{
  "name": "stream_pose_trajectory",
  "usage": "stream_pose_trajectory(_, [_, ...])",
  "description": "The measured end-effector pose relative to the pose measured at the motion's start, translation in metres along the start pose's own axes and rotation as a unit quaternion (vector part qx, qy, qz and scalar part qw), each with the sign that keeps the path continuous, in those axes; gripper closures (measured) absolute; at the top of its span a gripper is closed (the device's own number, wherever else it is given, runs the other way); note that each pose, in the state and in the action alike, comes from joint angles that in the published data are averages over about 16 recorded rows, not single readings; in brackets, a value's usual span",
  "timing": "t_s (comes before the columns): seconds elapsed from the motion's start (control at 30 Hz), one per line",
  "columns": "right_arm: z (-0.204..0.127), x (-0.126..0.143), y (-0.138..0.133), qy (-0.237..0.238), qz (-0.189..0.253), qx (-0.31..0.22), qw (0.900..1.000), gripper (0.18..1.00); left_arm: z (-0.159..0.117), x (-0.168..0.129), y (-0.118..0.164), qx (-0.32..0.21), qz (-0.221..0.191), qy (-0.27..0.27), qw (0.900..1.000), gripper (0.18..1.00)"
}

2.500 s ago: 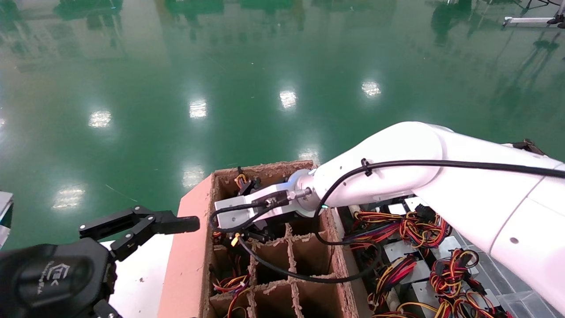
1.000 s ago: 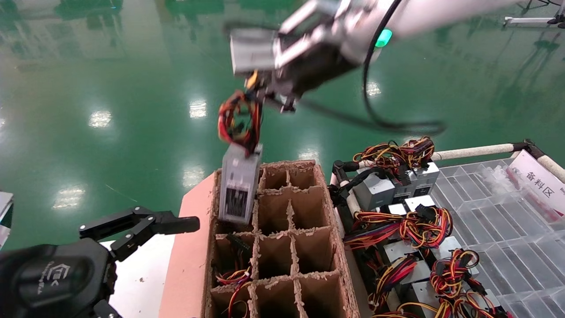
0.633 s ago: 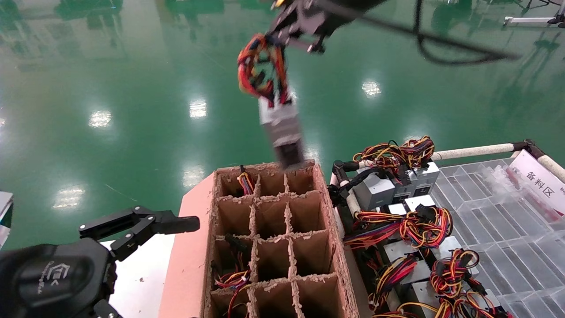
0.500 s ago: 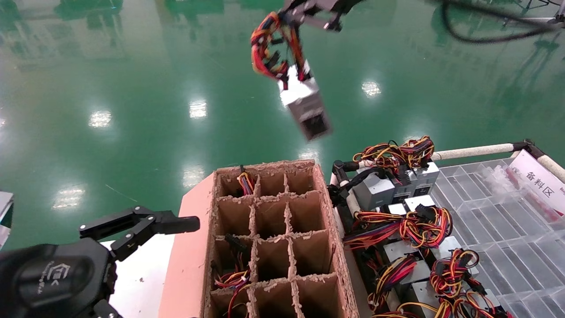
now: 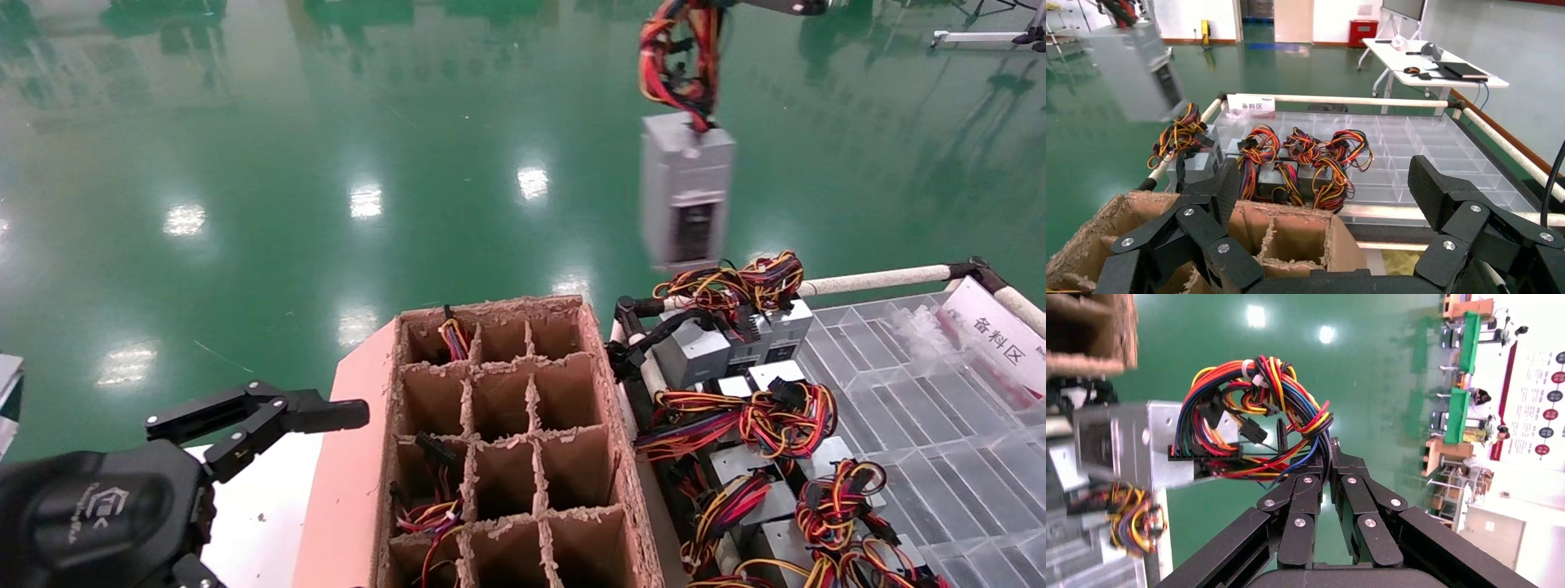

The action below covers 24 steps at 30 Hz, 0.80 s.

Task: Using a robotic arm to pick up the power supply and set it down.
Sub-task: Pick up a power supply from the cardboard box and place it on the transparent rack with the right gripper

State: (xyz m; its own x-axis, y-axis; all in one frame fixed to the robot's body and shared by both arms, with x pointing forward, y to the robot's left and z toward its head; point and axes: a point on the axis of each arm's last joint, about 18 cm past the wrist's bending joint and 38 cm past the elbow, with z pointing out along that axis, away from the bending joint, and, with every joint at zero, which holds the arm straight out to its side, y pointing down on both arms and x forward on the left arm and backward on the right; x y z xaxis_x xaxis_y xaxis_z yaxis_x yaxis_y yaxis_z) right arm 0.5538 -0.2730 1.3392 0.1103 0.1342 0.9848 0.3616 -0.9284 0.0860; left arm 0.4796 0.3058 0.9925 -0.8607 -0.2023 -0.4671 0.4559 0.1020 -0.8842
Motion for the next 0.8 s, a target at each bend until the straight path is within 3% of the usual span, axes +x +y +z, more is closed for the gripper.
stream_pose_trajectory(0.43, [-0.035, -0.023, 0.064, -0.008, -0.007, -0.044, 0.999, 0.982, 0.0, 0.0, 0.0, 0.0, 0.0, 0.0, 1.0, 0.184])
stream_pose_trajectory(0.8, [-0.073, -0.065, 0.104, -0.059, 0.001, -0.047, 0.997, 0.983, 0.0, 0.0, 0.0, 0.0, 0.0, 0.0, 1.0, 0.184])
